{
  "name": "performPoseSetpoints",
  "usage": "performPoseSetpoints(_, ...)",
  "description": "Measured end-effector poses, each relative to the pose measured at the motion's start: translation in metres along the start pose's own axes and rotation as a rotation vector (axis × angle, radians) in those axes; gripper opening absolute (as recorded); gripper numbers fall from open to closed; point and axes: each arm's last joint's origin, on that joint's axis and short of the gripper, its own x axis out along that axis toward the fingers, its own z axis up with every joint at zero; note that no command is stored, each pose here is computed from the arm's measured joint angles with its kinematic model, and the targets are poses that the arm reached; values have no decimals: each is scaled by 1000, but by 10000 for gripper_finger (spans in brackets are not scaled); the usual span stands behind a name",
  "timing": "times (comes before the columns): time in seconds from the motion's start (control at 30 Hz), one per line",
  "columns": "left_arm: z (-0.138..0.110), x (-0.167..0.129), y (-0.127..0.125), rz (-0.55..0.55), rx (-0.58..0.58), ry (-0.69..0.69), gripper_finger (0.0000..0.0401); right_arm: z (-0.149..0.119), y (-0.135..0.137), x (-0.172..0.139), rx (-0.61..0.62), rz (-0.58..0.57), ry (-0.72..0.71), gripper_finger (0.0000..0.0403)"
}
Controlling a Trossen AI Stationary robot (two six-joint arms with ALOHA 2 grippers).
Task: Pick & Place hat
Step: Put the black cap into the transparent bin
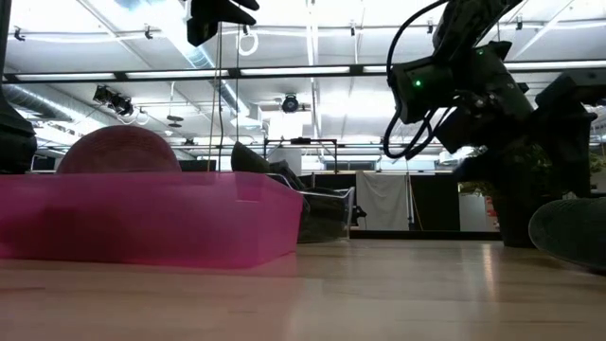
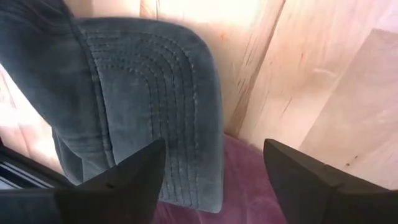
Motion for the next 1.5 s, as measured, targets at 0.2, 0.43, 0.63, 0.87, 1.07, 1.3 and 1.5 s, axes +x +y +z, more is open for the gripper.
performPoseSetpoints(0.2,0,0,0,8,5,-1,103,-2,1,0,-1,6,16,213)
performPoseSetpoints(0.43,0,0,1,22,9,-10,103,-11,1,13,41,53,62,84)
performPoseSetpoints(0.63,0,0,1,27,22,-13,103,-16,2,13,108,56,99,11)
performPoseSetpoints(0.87,1,0,2,48,27,-25,103,-20,14,-18,116,46,13,2)
performPoseSetpoints(1.07,1,0,2,45,26,-24,103,-25,21,-28,97,64,-53,42)
performPoseSetpoints(1.3,1,0,2,45,19,-24,103,-18,19,-27,65,76,-109,182)
performPoseSetpoints(1.5,1,0,1,44,6,-23,103,-16,17,-23,36,81,-116,298)
